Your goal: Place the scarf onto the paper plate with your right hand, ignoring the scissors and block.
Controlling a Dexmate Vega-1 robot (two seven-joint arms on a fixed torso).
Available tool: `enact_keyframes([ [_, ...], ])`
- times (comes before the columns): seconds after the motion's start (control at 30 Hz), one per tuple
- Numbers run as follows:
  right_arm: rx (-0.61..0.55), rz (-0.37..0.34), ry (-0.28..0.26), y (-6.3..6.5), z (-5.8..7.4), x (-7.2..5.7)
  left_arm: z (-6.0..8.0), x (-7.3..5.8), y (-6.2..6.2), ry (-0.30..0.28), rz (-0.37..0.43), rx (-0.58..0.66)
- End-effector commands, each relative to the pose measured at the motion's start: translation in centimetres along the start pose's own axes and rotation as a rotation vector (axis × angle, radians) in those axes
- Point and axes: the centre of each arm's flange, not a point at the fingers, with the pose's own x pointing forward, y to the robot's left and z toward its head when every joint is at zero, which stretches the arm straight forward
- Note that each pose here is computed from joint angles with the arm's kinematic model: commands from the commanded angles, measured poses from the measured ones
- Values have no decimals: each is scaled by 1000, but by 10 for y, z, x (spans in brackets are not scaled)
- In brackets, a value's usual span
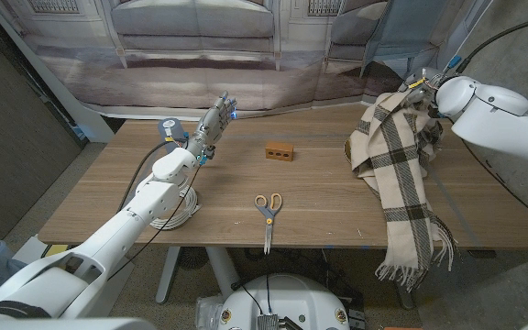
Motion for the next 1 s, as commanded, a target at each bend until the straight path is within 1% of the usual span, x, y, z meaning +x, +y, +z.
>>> enact_keyframes([
  [0.03,5,20,11,8,-1,10,-1,-2,0,-3,4,-4],
  [0.2,-1,14,13,11,-2,13,0,-5,-1,-2,5,1],
  [0.27,-14,-5,7,15,-2,14,-1,-5,0,-3,5,-1],
  [0.4,-26,-8,19,25,-1,18,-5,-2,2,-7,0,-21],
  [0.57,-21,-6,22,40,-4,24,-8,-1,3,20,3,-10],
  [0.63,-13,-7,18,46,-6,27,-9,0,3,22,-4,-23],
  [0.83,3,-2,10,61,-10,35,1,3,-2,14,-10,5],
  [0.87,3,-3,9,61,-10,35,1,3,-2,15,-10,5],
  [0.97,7,5,8,68,-12,40,3,4,-3,14,-13,8],
  [1.0,7,5,8,68,-12,40,3,4,-3,15,-13,9],
])
